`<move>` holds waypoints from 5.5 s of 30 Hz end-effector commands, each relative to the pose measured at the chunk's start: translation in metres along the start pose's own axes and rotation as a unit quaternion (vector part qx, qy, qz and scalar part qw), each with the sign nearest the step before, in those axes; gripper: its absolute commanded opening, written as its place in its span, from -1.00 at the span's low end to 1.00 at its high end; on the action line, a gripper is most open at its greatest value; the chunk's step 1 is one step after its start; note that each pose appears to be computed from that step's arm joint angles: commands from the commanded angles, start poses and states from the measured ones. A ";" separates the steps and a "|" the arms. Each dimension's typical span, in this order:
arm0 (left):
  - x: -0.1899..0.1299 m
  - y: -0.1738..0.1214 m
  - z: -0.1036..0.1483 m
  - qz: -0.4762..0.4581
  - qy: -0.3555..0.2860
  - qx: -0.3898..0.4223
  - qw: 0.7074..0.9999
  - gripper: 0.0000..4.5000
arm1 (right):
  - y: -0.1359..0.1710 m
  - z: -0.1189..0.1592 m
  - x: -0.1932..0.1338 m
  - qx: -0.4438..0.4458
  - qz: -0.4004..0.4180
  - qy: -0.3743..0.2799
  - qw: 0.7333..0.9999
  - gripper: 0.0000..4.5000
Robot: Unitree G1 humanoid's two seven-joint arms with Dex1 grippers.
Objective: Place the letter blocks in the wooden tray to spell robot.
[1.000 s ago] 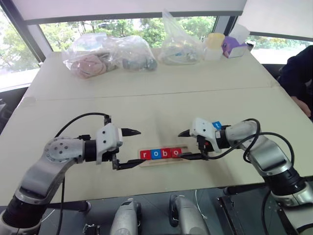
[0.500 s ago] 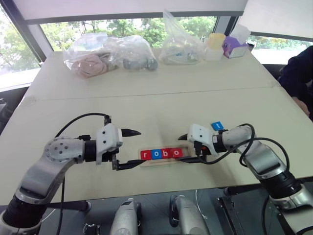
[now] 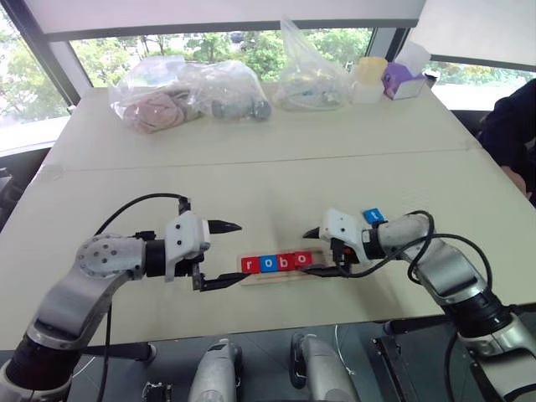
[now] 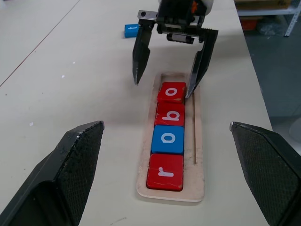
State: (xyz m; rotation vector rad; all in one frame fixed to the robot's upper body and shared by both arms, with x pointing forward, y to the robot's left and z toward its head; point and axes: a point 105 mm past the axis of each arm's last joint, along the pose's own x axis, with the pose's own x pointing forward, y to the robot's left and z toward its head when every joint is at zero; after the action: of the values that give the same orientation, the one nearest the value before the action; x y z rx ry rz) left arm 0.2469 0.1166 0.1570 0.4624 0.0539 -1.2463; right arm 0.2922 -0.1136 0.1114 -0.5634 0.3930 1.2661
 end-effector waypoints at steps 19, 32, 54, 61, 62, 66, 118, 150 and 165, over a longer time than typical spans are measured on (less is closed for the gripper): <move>0.003 -0.002 0.009 -0.005 -0.014 0.015 1.000 1.00 | -0.022 -0.008 -0.015 -0.054 -0.068 0.029 0.996 0.78; 0.003 -0.003 0.009 -0.004 -0.014 0.013 1.000 1.00 | -0.025 -0.001 -0.007 -0.068 -0.075 0.013 0.995 0.78; 0.006 -0.001 0.008 -0.005 -0.017 0.015 1.000 1.00 | -0.094 -0.011 -0.084 0.127 -0.318 -0.047 0.938 0.78; 0.007 0.000 0.008 -0.004 -0.020 0.017 1.000 1.00 | -0.093 -0.037 -0.083 0.247 -0.382 -0.021 0.890 0.78; 0.007 0.000 0.008 -0.004 -0.020 0.017 1.000 1.00 | -0.091 -0.042 -0.083 0.265 -0.391 -0.014 0.881 0.78; 0.009 0.001 0.008 -0.004 -0.022 0.018 1.000 1.00 | -0.086 -0.055 -0.083 0.292 -0.415 0.007 0.862 0.78; 0.007 0.008 0.008 -0.015 -0.015 0.028 0.999 1.00 | 0.022 -0.052 -0.046 0.396 -0.398 0.057 0.826 -0.02; 0.015 0.010 0.012 -0.009 -0.027 0.032 0.999 1.00 | -0.022 -0.052 -0.082 -0.002 -0.020 0.082 0.996 0.99; 0.011 0.007 0.011 -0.004 -0.019 0.033 0.999 1.00 | -0.024 -0.067 -0.074 -0.042 0.019 0.108 0.993 0.99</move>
State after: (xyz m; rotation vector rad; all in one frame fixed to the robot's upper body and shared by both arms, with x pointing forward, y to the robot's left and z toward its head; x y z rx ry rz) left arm 0.2570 0.1038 0.1568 0.4687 0.0193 -1.2753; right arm 0.2948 -0.2157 0.1007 -0.7509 0.5483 1.2710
